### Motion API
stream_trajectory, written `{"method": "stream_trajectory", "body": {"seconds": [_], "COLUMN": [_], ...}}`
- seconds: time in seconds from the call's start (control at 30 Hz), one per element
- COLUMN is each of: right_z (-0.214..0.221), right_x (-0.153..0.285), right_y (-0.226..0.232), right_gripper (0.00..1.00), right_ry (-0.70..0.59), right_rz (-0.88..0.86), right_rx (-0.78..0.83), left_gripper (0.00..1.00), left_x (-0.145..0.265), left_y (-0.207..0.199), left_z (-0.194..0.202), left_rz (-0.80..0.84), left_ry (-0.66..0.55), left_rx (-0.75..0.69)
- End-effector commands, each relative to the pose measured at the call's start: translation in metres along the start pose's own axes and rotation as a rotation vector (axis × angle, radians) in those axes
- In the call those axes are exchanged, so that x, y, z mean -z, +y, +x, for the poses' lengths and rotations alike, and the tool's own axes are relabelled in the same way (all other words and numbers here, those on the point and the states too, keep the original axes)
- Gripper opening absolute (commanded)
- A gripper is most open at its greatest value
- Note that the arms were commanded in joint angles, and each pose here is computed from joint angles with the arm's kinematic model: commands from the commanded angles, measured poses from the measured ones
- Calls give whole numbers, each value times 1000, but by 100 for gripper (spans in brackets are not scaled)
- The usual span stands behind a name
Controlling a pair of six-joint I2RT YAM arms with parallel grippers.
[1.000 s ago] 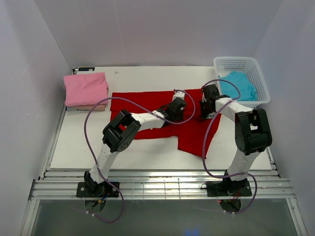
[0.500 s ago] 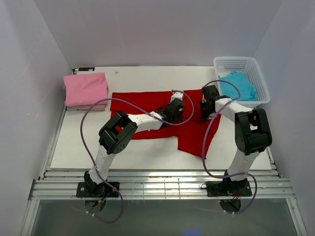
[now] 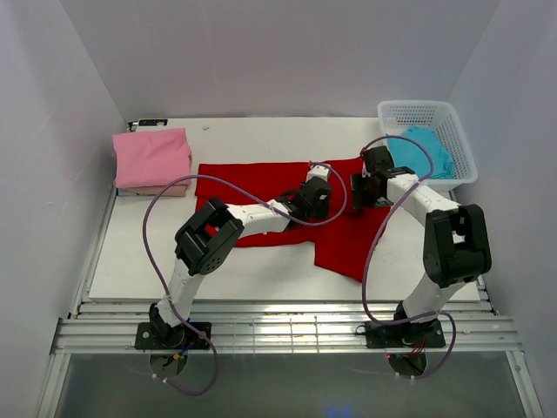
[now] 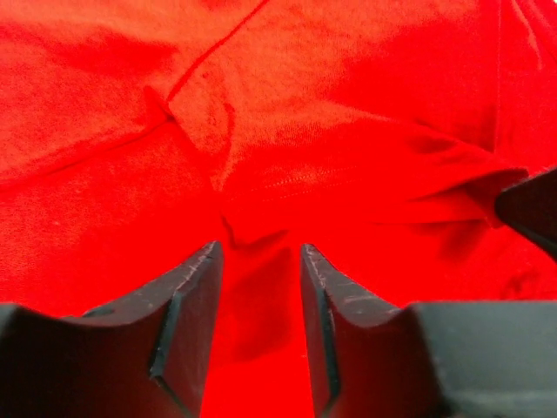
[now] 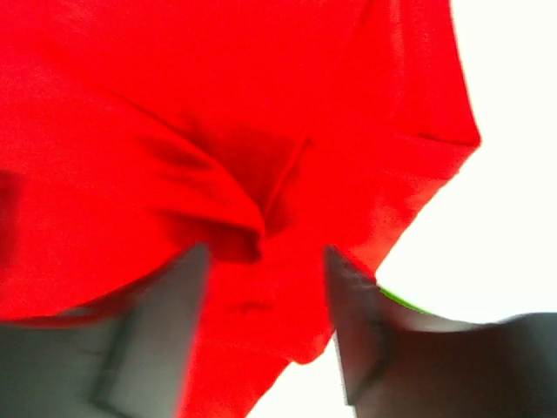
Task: Fold and stack the t-shirts
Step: Fold the tshirt
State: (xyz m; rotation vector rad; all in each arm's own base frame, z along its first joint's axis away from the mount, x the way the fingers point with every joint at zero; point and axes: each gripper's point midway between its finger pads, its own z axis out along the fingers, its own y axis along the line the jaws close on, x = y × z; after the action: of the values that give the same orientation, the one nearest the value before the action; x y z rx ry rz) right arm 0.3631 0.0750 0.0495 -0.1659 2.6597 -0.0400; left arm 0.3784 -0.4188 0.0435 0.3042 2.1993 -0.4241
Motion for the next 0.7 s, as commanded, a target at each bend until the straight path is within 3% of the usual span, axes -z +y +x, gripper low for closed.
{"method": "stream_trajectory", "body": {"seconds": [0.0, 0.07, 0.17, 0.2, 0.23, 0.27, 0.3, 0.33, 0.37, 0.43, 0.67], "right_z": [-42, -63, -87, -88, -93, -105, -106, -111, -114, -126, -135], "right_x": [43, 53, 58, 49, 46, 45, 30, 25, 17, -2, -56], "right_y": [-2, 0, -1, 0, 0, 2, 4, 5, 5, 5, -1], "right_gripper": [74, 75, 63, 38, 25, 13, 8, 8, 8, 8, 8], "right_ry": [-155, -223, -270, -254, -259, -277, -259, -259, -256, -243, -184], "right_rz": [-4, -14, -10, -7, -3, -4, -6, -7, -2, 4, 37], "right_rx": [15, 21, 20, 22, 21, 17, 22, 26, 26, 33, 20], "left_gripper": [53, 53, 53, 51, 46, 28, 14, 3, 0, 0, 0], "left_x": [39, 47, 51, 50, 48, 47, 45, 42, 40, 35, 20], "left_y": [-15, -8, 25, 35, 58, 73, 86, 115, 128, 167, 240], "left_z": [-77, -100, -116, -118, -125, -124, -123, -127, -126, -119, -82], "left_rz": [27, -7, -90, -108, -143, -165, -184, -225, -242, -300, -408], "left_ry": [-164, -217, -228, -226, -232, -225, -215, -214, -203, -184, -89], "left_rx": [-8, -6, 2, 9, 37, 55, 70, 115, 132, 163, 231]}}
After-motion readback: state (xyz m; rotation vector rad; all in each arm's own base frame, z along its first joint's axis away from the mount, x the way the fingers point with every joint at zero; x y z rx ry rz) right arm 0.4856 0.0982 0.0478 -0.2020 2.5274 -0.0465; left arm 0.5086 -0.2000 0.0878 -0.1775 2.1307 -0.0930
